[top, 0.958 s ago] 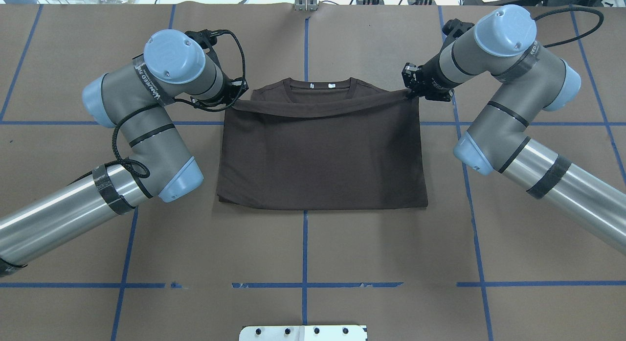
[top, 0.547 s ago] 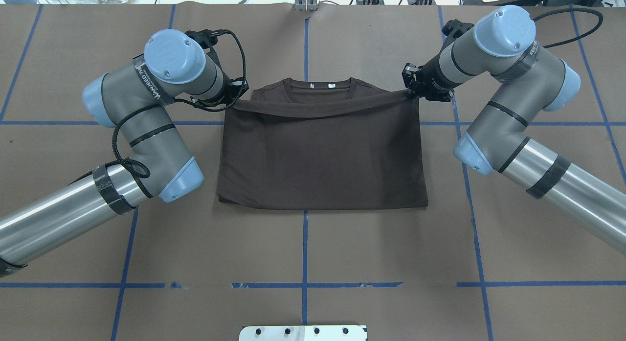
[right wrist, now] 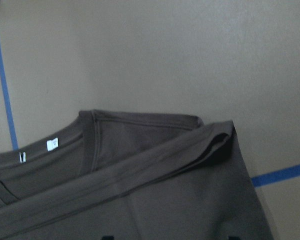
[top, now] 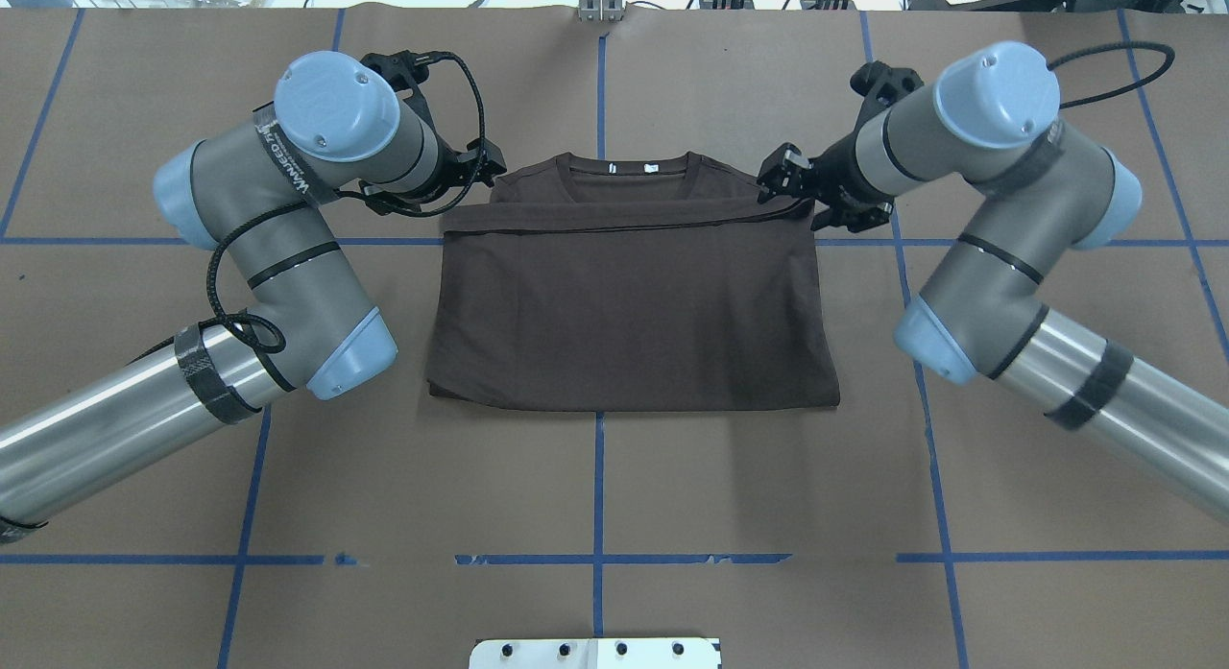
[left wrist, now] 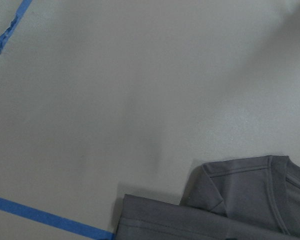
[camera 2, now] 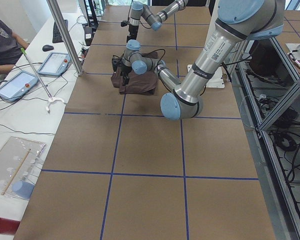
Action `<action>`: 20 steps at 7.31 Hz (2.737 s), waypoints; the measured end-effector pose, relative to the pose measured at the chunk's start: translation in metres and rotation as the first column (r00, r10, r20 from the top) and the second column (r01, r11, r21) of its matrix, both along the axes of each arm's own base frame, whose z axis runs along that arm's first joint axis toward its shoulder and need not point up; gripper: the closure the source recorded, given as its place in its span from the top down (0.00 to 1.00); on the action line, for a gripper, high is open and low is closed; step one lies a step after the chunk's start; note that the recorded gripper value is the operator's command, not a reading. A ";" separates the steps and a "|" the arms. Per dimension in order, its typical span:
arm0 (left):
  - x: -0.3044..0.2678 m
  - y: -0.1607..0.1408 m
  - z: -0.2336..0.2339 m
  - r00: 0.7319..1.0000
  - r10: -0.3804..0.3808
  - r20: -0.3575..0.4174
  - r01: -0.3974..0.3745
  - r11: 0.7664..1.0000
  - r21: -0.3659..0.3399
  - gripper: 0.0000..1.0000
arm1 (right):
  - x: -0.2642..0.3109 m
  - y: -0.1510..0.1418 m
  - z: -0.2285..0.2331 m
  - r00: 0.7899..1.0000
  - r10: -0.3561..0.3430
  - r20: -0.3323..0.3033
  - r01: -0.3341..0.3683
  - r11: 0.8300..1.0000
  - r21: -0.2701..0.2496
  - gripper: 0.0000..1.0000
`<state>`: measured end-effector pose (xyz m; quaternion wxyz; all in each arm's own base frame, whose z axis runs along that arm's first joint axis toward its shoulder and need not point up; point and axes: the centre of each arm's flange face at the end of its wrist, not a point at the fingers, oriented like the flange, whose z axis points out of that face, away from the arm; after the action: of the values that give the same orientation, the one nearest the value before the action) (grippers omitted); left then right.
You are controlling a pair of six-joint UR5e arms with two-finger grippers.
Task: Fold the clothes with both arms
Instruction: 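Release the hem and move the right gripper to the folded shirt's side edge, then grasp the shirt's side edge with the right gripper and drag it away from the robot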
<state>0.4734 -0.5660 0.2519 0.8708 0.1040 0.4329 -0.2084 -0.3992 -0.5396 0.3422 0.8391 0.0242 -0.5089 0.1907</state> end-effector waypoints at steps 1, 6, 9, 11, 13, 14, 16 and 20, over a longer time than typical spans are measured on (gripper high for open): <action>-0.003 0.002 -0.006 1.000 -0.001 -0.010 0.001 1.000 0.005 1.00 | 0.002 0.032 0.015 1.000 -0.029 -0.003 0.029 1.000 -0.001 1.00; -0.003 0.010 -0.016 1.000 -0.003 -0.027 0.003 1.000 0.008 1.00 | -0.025 0.133 0.076 0.985 -0.154 -0.077 0.151 0.988 -0.038 0.76; -0.003 0.010 -0.015 1.000 -0.003 -0.027 0.003 1.000 0.007 1.00 | -0.033 0.147 0.073 0.979 -0.191 -0.067 0.189 0.981 -0.038 0.02; -0.003 0.010 -0.014 1.000 -0.003 -0.027 0.003 1.000 0.007 1.00 | -0.031 0.150 0.071 0.977 -0.207 -0.056 0.204 0.978 -0.042 0.00; -0.003 0.010 -0.014 1.000 -0.003 -0.026 0.003 1.000 0.009 1.00 | -0.025 0.154 0.077 0.975 -0.212 -0.062 0.209 0.977 -0.050 0.00; -0.004 0.010 -0.014 1.000 -0.004 -0.026 0.004 1.000 0.010 1.00 | -0.018 0.163 0.080 0.974 -0.219 -0.063 0.216 0.975 -0.051 0.00; -0.005 0.011 -0.016 1.000 -0.006 -0.028 0.006 1.000 0.013 1.00 | -0.015 0.206 0.073 0.959 -0.281 -0.048 0.279 0.960 -0.036 0.00; -0.010 0.016 -0.015 0.999 -0.006 -0.033 0.006 1.000 0.019 1.00 | -0.011 0.357 0.068 0.843 -0.536 -0.040 0.534 0.844 -0.053 0.99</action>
<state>0.4631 -0.5500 0.2369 0.8620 0.1100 0.4488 -0.2086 -0.4102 -0.1830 0.4102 0.8724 -0.1305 -0.4692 -0.0412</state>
